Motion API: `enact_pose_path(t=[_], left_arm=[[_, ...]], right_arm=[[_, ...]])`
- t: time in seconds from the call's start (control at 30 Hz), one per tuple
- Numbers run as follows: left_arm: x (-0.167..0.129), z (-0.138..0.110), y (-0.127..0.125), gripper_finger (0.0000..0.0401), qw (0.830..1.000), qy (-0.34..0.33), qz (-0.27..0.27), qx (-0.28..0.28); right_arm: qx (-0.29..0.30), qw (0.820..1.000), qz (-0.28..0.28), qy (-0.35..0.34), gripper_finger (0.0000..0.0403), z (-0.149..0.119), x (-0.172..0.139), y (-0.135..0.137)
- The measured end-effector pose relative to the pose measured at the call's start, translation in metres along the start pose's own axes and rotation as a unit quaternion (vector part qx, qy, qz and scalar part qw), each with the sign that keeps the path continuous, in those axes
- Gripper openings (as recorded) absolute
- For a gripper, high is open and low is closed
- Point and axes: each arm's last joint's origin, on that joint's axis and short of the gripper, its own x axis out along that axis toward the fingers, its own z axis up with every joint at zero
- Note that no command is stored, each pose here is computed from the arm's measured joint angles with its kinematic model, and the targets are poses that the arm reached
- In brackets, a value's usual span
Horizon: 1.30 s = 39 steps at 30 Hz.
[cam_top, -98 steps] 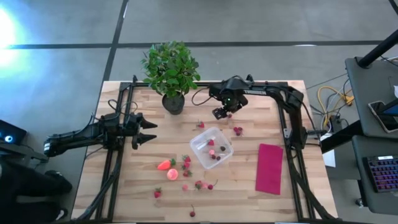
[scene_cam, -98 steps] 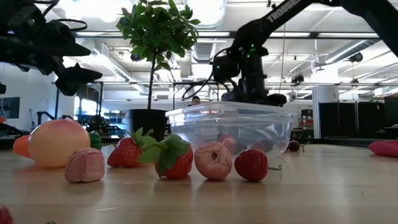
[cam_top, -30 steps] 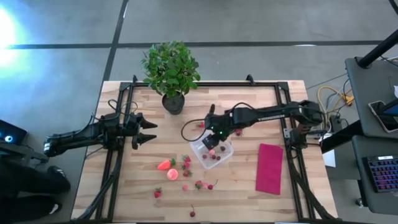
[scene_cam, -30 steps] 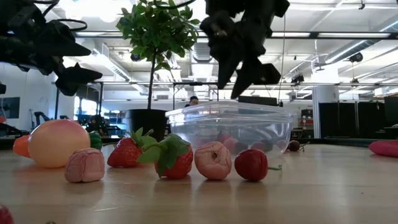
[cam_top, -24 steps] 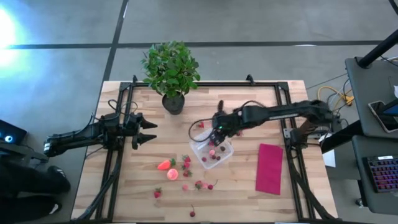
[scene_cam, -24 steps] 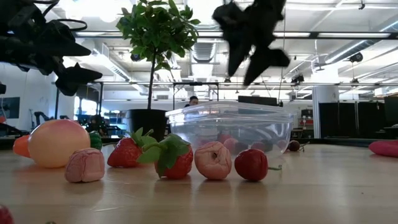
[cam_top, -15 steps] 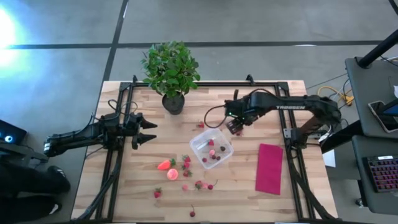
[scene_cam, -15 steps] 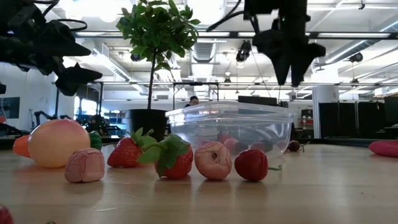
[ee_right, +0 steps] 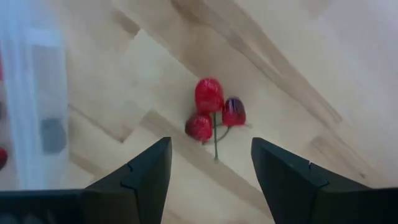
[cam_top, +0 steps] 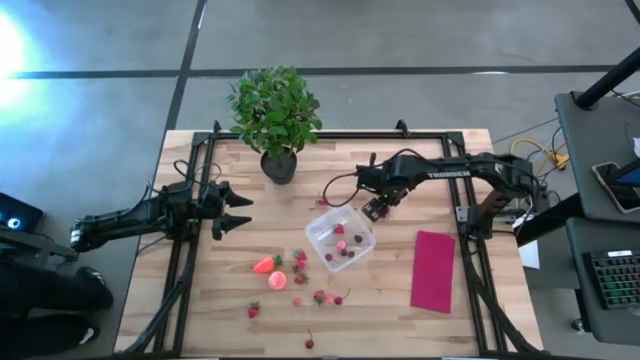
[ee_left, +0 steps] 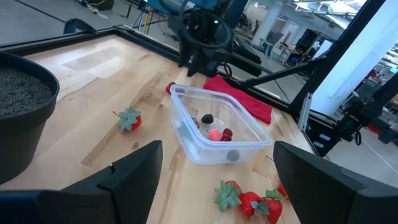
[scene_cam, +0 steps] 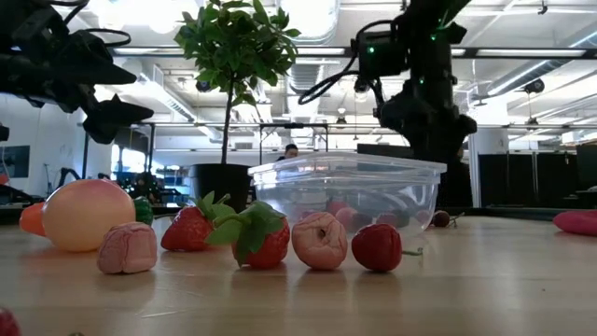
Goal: Pick and placing Produce into tupperware
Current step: Put the red cherry into the transparent bin
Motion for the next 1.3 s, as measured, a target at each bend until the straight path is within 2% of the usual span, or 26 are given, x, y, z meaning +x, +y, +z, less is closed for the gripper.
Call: enact_pose_path(t=[0.27,0.53,1.07,1.3], left_arm=[[0.0,0.0,0.0,0.0293,1.0,0.001,0.0,0.0],[0.0,0.0,0.0,0.0293,1.0,0.0,0.0,0.0],[0.0,0.0,0.0,0.0293,1.0,0.0,0.0,0.0],[0.0,0.0,0.0,0.0293,1.0,0.0,0.0,0.0]], right_arm=[[0.005,1.0,0.005,-0.001,0.0215,-0.005,0.027,-0.007],[0.01,0.999,0.008,-0.036,0.0215,-0.003,0.034,-0.007],[-0.07,0.997,0.009,-0.039,0.0215,0.003,0.052,-0.002],[-0.076,0.997,0.007,-0.032,0.0198,0.002,0.054,-0.002]])
